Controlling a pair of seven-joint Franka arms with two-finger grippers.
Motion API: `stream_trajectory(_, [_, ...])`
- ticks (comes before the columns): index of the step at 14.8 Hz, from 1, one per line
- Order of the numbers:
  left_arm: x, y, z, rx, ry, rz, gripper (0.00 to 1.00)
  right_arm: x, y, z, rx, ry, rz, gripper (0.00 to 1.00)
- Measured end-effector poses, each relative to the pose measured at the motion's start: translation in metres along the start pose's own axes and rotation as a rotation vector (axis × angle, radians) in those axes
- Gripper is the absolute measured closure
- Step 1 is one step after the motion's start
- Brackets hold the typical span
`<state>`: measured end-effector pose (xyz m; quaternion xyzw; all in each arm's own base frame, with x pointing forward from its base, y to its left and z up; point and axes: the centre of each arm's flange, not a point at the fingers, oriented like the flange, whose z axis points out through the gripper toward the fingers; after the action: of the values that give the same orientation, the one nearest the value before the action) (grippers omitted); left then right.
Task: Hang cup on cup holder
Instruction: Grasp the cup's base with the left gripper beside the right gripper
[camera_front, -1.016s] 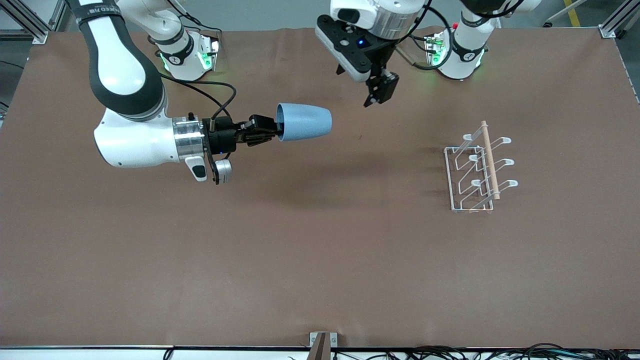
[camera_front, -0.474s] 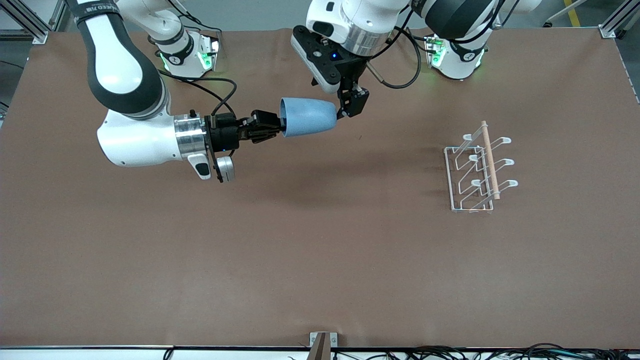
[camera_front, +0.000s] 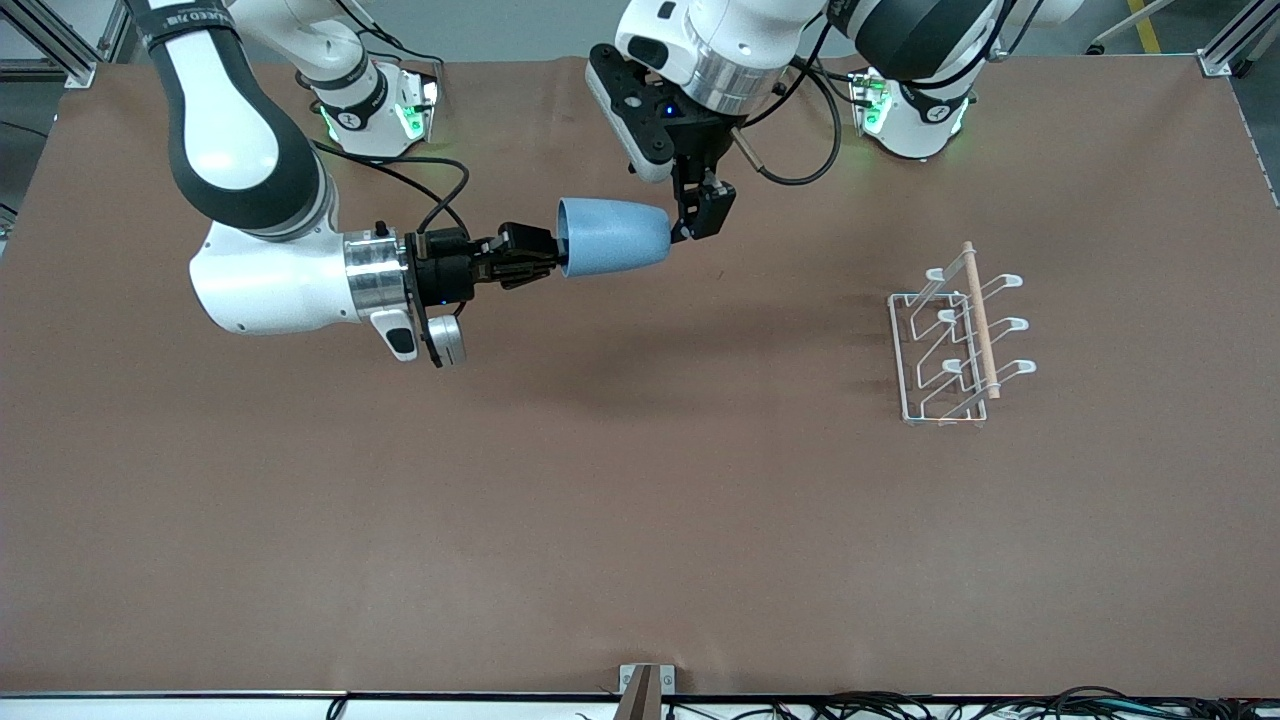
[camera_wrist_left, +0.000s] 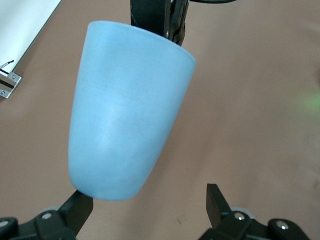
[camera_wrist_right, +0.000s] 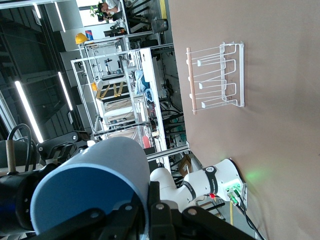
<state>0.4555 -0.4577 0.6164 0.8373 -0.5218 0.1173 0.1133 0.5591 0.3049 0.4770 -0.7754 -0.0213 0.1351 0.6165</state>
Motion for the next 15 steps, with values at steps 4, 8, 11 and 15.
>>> stream_trajectory(4, [0.000,-0.007,-0.002,0.012,0.016,-0.001,0.00,0.000,0.000,0.000,0.001,0.000,-0.004,0.95])
stream_trajectory(8, [0.002,-0.013,-0.006,0.029,0.050,-0.002,0.00,-0.001,-0.001,0.004,0.001,-0.009,-0.007,0.95])
stream_trajectory(11, [0.005,-0.014,-0.005,0.033,0.067,-0.001,0.00,-0.002,-0.001,0.005,0.001,-0.010,-0.007,0.95])
stream_trajectory(15, [0.010,-0.017,0.013,0.023,0.070,0.011,0.00,-0.002,-0.001,0.006,0.001,-0.012,-0.008,0.95])
